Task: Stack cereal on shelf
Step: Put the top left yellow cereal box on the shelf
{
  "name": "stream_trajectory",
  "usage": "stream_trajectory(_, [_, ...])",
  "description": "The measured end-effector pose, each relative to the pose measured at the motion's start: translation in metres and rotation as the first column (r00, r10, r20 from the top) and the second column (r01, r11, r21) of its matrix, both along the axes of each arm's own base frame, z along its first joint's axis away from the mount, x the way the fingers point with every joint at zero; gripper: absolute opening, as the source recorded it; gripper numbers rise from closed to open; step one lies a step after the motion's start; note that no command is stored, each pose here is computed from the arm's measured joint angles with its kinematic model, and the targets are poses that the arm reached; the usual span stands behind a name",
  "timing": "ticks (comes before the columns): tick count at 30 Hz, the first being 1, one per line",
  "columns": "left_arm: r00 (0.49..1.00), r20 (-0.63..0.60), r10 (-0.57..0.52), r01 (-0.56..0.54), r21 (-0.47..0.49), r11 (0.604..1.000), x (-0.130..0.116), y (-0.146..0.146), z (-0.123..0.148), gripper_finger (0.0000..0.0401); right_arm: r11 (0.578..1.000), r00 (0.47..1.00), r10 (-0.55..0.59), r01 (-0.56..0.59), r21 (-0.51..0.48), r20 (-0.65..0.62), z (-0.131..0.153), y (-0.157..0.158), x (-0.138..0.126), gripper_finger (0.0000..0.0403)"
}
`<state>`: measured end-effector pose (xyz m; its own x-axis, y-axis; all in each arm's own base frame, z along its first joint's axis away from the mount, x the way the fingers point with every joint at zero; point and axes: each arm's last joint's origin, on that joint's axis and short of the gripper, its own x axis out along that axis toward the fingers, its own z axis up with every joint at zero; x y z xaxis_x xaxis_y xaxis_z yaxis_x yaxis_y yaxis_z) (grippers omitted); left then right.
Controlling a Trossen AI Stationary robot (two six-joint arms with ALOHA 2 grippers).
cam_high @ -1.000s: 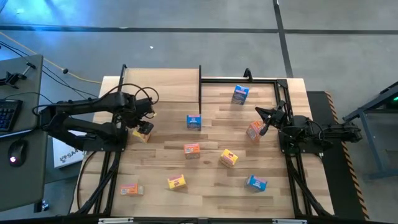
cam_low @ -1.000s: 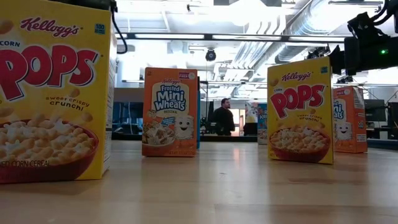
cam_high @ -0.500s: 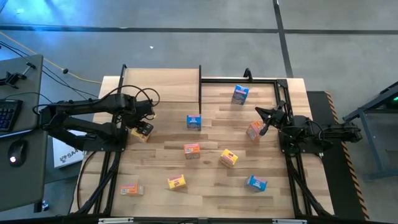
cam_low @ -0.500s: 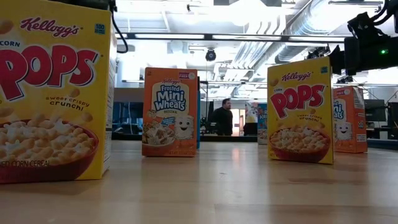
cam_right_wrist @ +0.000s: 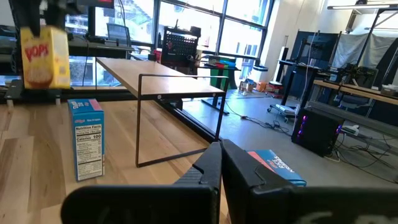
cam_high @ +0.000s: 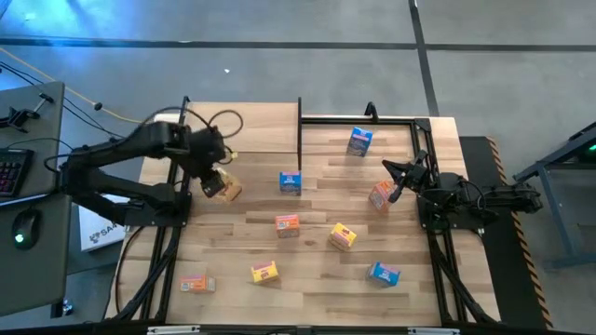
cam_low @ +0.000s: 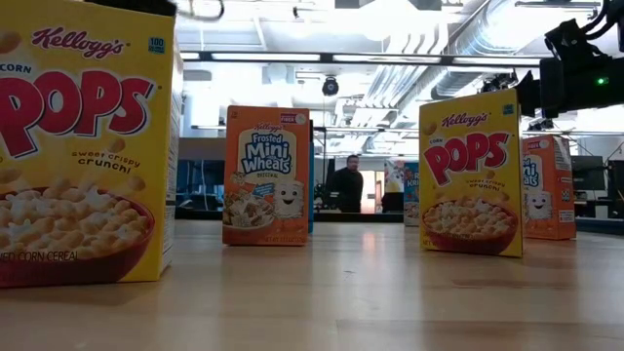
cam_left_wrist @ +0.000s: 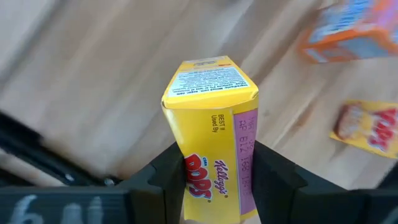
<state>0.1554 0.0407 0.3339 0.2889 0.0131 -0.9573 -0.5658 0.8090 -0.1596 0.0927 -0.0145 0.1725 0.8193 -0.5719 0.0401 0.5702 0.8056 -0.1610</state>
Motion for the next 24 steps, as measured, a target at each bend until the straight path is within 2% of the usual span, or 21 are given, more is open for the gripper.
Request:
stream_trajectory(5, [0.993, -0.049, -0.108, 0.114, 0.162, 0.98, 0.004, 0.016, 0.038, 0.0135, 1.0, 1.0, 0.0, 0.0, 0.0, 0.0, 0.0, 0.0, 0.0, 0.0])
stream_trajectory(11, [0.957, -0.144, -0.251, 0.283, 0.276, 0.919, 0.026, 0.055, 0.065, 0.0132, 1.0, 1.0, 0.0, 0.0, 0.0, 0.0, 0.0, 0.0, 0.0, 0.0])
stream_trajectory(15, [0.914, -0.212, -0.346, 0.398, 0.298, 0.868, 0.041, 0.085, 0.07, 0.0122, 1.0, 1.0, 0.0, 0.0, 0.0, 0.0, 0.0, 0.0, 0.0, 0.0])
stream_trajectory(18, [0.879, -0.297, -0.372, 0.456, 0.301, 0.837, 0.051, 0.108, 0.064, 0.0115, 1.0, 1.0, 0.0, 0.0, 0.0, 0.0, 0.0, 0.0, 0.0, 0.0])
stream_trajectory(21, [0.864, -0.365, -0.347, 0.461, 0.296, 0.837, 0.056, 0.128, 0.057, 0.0109, 1.0, 1.0, 0.0, 0.0, 0.0, 0.0, 0.0, 0.0, 0.0, 0.0])
stream_trajectory(24, [0.873, -0.374, -0.312, 0.431, 0.294, 0.853, 0.05, 0.138, 0.056, 0.0107, 1.0, 1.0, 0.0, 0.0, 0.0, 0.0, 0.0, 0.0, 0.0, 0.0])
